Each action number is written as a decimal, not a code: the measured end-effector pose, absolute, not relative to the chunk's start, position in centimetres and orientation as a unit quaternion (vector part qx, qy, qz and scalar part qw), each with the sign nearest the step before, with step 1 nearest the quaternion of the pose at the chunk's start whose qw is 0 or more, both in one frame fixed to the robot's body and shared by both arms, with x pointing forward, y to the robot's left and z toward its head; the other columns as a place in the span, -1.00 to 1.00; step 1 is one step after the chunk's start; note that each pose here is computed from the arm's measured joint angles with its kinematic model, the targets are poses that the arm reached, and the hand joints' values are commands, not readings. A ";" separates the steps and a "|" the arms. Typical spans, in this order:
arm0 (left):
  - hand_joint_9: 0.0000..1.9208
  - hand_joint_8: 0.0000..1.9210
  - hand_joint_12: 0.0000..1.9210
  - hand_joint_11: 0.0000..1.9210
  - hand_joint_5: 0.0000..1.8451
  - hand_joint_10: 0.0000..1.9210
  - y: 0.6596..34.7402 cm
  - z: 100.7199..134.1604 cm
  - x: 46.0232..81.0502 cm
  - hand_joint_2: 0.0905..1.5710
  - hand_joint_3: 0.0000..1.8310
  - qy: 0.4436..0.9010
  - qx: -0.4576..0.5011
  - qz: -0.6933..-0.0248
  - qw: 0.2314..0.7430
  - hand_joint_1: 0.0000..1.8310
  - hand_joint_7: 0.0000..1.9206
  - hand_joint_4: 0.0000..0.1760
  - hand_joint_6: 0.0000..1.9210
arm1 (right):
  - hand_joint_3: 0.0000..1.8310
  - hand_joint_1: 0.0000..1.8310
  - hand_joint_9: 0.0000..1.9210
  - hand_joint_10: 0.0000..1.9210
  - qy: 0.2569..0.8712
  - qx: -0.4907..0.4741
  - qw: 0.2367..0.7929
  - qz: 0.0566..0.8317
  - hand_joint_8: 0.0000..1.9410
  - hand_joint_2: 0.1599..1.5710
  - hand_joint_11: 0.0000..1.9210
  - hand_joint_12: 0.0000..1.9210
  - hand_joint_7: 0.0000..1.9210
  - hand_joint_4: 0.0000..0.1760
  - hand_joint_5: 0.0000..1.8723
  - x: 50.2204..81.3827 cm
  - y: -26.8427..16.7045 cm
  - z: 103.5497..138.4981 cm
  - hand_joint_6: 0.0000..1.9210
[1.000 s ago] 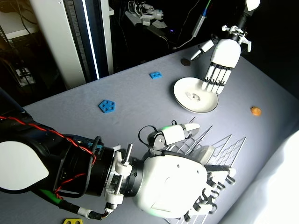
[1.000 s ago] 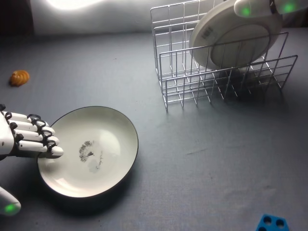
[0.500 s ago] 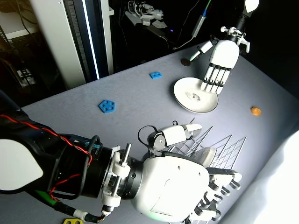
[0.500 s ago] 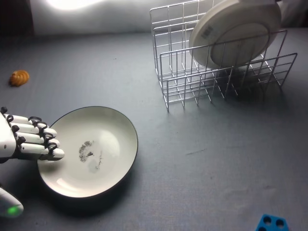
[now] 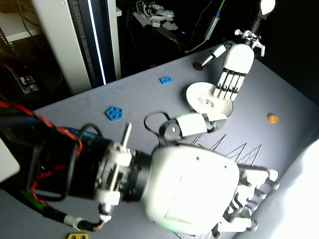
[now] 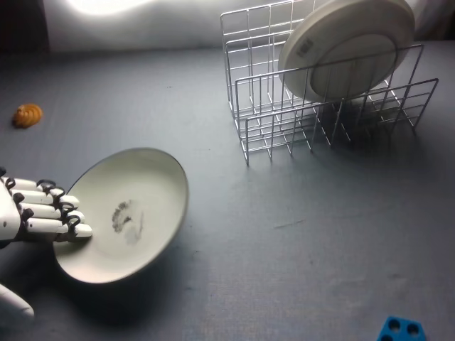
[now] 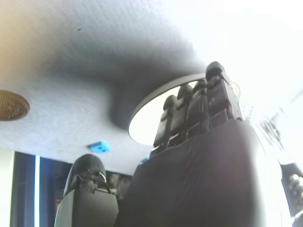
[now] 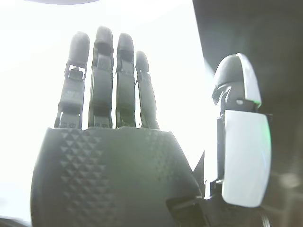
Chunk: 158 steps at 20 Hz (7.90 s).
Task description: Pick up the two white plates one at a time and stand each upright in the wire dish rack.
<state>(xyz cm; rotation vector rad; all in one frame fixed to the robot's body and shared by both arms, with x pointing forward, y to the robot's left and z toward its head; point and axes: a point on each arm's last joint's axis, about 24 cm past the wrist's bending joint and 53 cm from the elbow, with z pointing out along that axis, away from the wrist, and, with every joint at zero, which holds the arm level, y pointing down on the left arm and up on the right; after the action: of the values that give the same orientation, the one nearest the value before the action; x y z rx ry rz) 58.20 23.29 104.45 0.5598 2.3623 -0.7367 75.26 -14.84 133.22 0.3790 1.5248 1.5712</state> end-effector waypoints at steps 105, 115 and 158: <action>-1.00 -1.00 -1.00 -1.00 -0.98 -1.00 23.1 116.3 60.0 0.31 -1.00 0.825 0.230 -0.313 0.411 -1.00 -1.00 -1.00 -1.00 | -1.00 0.35 0.24 -0.99 0.673 -0.239 0.508 0.481 -0.16 0.32 -0.24 -0.06 0.10 -0.78 0.12 56.6 8.9 126.3 -0.02; -0.99 -0.99 -1.00 -1.00 -0.95 -1.00 23.3 116.6 58.3 0.31 -1.00 0.827 0.230 -0.317 0.403 -1.00 -0.97 -1.00 -0.99 | -1.00 0.34 0.23 -1.00 0.719 -0.104 0.438 0.530 -0.14 0.32 -0.25 -0.05 0.08 -0.86 0.12 58.3 5.3 128.7 -0.02; -1.00 -1.00 -1.00 -1.00 -1.00 -1.00 20.9 116.9 58.5 0.28 -1.00 0.813 0.247 -0.349 0.395 -1.00 -1.00 -1.00 -1.00 | -1.00 0.34 0.21 -1.00 0.689 0.166 0.411 0.574 -0.11 0.33 -0.33 0.09 0.07 -0.78 0.08 67.5 -7.4 131.4 0.03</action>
<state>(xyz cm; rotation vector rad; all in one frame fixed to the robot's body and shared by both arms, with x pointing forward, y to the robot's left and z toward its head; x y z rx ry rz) 58.47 20.94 116.90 0.6255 2.0620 -0.8851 67.52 -7.39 131.36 0.4186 1.7330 1.4448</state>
